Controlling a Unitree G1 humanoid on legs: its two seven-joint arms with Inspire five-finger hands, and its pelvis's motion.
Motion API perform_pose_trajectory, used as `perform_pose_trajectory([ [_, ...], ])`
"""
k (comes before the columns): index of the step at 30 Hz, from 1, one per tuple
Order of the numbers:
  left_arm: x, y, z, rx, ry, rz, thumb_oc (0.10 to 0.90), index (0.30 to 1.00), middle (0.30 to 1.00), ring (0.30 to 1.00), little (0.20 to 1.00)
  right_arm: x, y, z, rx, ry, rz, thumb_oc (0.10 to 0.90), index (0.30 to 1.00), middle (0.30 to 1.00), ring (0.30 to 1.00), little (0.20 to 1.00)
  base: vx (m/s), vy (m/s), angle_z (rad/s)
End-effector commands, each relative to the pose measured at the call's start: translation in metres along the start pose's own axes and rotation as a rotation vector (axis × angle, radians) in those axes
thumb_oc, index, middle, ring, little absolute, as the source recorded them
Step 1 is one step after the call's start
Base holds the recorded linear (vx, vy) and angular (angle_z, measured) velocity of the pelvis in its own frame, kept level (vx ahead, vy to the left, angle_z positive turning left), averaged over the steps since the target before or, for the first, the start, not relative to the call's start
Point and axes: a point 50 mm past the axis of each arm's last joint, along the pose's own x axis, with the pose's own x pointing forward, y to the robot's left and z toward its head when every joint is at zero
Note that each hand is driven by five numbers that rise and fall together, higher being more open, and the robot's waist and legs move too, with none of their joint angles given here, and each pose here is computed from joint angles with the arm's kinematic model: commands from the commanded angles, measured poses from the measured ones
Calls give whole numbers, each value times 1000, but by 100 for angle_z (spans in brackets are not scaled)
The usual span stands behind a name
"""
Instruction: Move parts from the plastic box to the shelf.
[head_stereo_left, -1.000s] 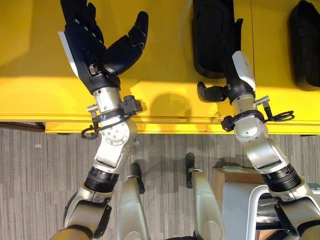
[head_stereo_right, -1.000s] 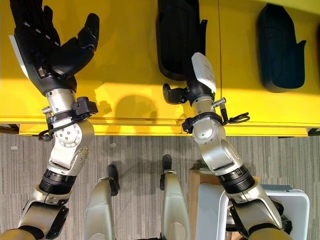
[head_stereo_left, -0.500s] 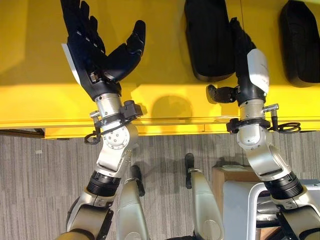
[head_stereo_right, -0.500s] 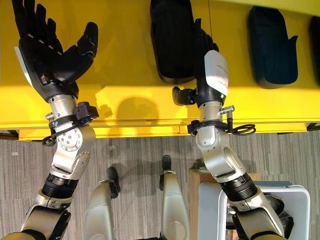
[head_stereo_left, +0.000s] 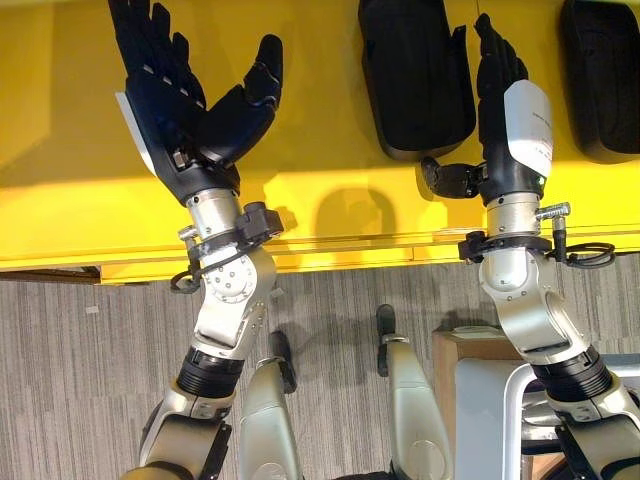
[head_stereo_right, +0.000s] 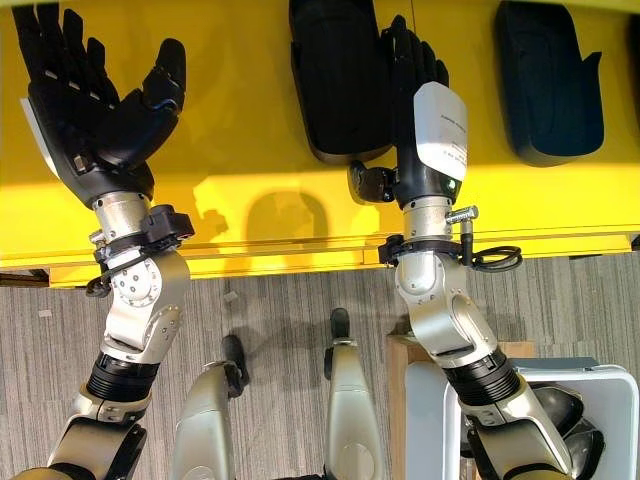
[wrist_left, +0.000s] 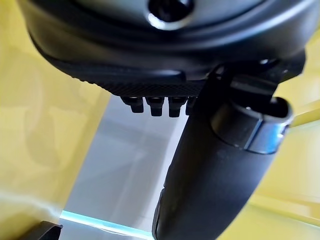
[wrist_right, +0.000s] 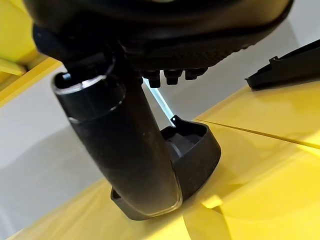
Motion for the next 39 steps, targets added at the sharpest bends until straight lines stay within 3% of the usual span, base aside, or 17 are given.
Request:
perform_pose_trajectory([
  [1,6,-22,64,-197,-306,-124,900,1000,1000,1000,1000,15,-58,49,10,-280,-291,900,1000,1000,1000,1000,0,0,0],
  [11,3,-18,64,-219,-303,-121,900,1000,1000,1000,1000,11,-53,53,89,-295,-265,900,1000,1000,1000,1000,0,0,0],
  [13,1,-14,63,-223,-303,-113,900,1000,1000,1000,1000,5,-41,41,114,-225,-123,900,1000,1000,1000,1000,40,14,-1],
  [20,-6,6,67,-206,-317,-94,900,1000,1000,1000,1000,-23,-28,-4,133,-28,103,900,1000,1000,1000,1000,40,-28,5],
  [36,-24,38,62,-211,-267,-23,900,1000,1000,1000,1000,-69,-57,-36,248,51,93,900,1000,1000,1000,1000,20,-17,0],
  [39,-31,56,44,-223,-102,48,900,1000,1000,1000,1000,-81,-54,-41,338,93,124,900,1000,1000,1000,1000,-1,183,-10],
])
